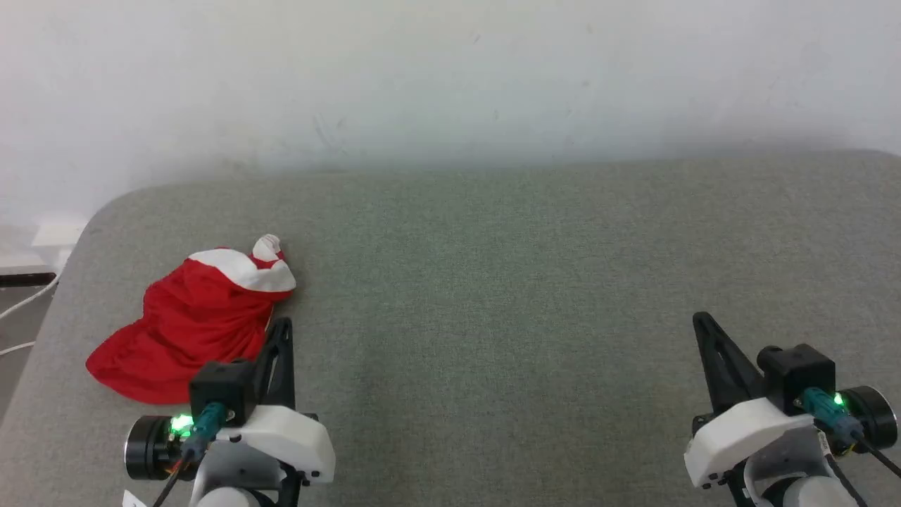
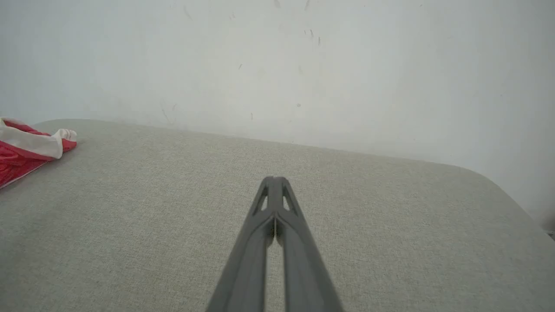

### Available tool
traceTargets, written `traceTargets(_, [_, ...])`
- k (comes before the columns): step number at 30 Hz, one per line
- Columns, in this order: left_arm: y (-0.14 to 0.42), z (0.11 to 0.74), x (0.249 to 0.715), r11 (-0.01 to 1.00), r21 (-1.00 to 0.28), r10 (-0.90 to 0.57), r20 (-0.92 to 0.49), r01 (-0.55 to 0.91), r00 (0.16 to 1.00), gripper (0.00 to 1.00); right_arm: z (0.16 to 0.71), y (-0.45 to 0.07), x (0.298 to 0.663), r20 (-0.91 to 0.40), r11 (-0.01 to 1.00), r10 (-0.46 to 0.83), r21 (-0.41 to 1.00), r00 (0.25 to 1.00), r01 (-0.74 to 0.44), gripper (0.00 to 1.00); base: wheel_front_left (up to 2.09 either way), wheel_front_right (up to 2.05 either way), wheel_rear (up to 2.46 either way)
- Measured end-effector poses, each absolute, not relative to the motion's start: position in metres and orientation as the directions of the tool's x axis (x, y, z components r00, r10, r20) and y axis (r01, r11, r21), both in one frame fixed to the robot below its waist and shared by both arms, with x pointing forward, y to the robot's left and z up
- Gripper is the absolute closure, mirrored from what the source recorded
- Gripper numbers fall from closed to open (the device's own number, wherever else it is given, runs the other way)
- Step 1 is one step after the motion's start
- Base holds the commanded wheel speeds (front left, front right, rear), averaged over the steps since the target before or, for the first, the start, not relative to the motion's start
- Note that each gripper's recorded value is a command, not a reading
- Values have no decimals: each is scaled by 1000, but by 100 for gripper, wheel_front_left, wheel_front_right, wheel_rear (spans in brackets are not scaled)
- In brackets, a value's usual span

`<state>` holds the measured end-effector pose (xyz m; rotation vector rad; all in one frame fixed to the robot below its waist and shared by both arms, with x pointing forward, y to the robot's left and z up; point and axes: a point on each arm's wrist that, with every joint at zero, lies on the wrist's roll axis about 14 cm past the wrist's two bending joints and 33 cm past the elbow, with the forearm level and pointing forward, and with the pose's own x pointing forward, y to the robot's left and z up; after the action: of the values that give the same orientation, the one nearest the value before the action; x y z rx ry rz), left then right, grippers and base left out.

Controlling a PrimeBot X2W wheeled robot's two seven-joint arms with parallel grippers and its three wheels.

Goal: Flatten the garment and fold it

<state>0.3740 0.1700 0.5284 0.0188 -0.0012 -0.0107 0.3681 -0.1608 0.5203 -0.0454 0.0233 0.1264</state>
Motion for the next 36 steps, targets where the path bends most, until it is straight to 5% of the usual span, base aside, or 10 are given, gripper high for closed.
traceTargets(25, [170,528,374,1000,19,-11,1,11,1000,100,520,-161,368,-26,991,125,-44,992,-127,100,0,0,0])
traceTargets(26, [170,528,374,1000,18,-11,1,11,1000,0,520,-161,368,-27,991,125,-44,992,-126,0,0,0,0])
traceTargets(36, [167,527,374,1000,17,-20,3,20,1000,0,519,-162,368,-25,992,123,-39,992,-124,0,0,0,0])
